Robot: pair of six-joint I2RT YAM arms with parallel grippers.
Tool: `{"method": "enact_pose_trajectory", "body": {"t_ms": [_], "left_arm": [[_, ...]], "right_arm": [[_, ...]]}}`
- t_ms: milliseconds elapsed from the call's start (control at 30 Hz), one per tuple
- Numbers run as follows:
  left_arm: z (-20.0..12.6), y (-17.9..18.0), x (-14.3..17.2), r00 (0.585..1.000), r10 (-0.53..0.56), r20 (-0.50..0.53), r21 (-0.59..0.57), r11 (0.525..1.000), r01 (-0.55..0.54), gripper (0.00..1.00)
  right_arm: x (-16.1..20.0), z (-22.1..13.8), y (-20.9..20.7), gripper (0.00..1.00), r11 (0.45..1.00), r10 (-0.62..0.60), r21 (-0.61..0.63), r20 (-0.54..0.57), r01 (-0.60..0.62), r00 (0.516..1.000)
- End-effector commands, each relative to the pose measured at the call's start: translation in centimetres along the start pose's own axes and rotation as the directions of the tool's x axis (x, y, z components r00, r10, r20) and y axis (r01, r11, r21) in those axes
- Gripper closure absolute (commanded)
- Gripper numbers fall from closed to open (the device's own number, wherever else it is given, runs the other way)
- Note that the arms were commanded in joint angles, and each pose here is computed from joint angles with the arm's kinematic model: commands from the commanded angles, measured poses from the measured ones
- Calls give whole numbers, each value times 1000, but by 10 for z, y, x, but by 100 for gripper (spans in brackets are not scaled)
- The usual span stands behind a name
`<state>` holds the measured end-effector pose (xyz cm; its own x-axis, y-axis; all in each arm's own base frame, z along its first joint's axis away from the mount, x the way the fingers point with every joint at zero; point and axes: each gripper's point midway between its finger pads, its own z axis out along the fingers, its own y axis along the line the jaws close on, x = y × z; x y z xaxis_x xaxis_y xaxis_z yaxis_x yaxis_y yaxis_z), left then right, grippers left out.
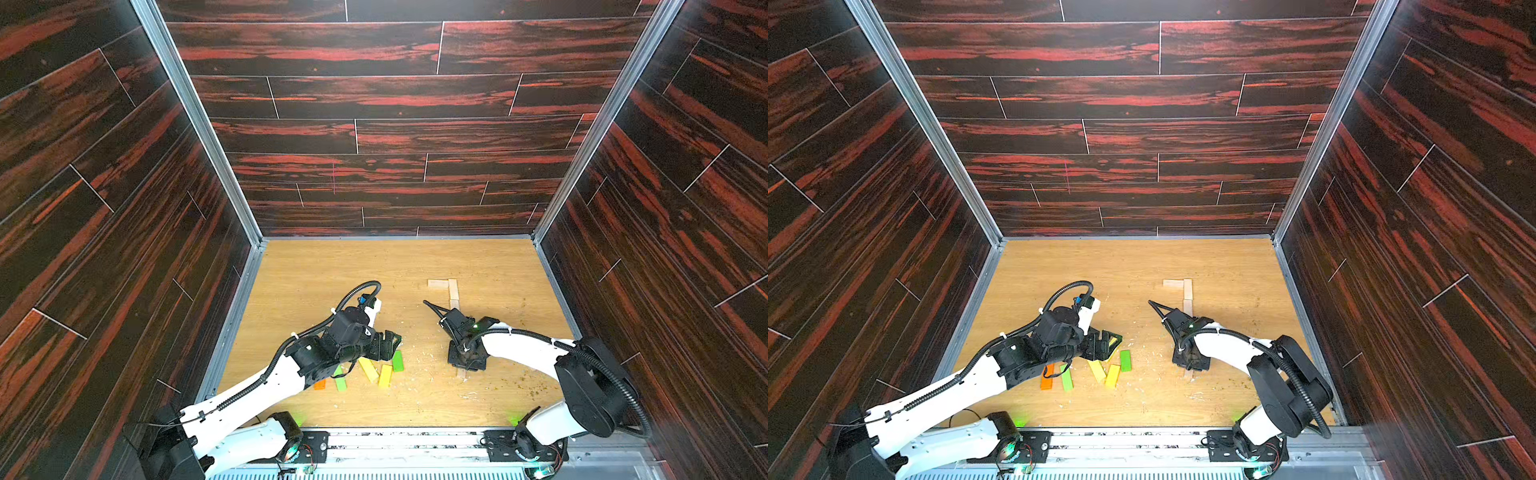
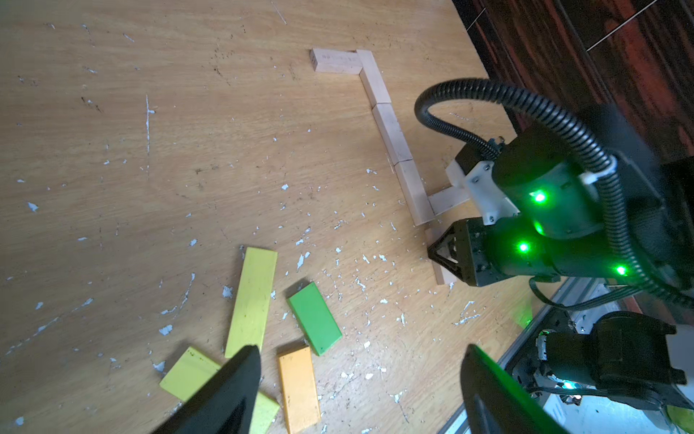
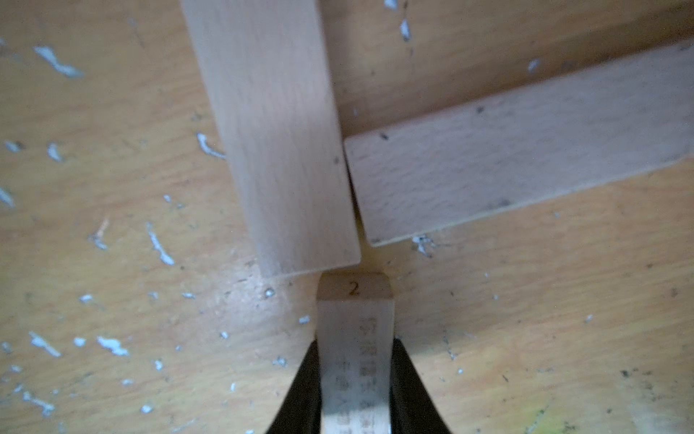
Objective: Assemble a giraffe with building blocks
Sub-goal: Assemble the building block at the center of the board.
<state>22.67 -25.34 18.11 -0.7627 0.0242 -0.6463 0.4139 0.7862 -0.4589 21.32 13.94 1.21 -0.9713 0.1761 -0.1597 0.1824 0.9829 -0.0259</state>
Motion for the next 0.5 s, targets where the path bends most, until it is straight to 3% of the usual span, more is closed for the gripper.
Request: {"method": "enact_pose_trajectory", "body": {"t_ms": [0, 467], "left_arm": [[-2, -4, -9, 1000, 17, 24, 3, 1000, -17, 14], [-2, -3, -8, 1000, 18, 22, 0, 1000, -18, 14]], "right_arm": [[2, 7, -1, 77, 1000, -11, 22, -28, 12, 1000], [-1, 7, 2, 68, 999, -27, 24, -32, 28, 999]]}}
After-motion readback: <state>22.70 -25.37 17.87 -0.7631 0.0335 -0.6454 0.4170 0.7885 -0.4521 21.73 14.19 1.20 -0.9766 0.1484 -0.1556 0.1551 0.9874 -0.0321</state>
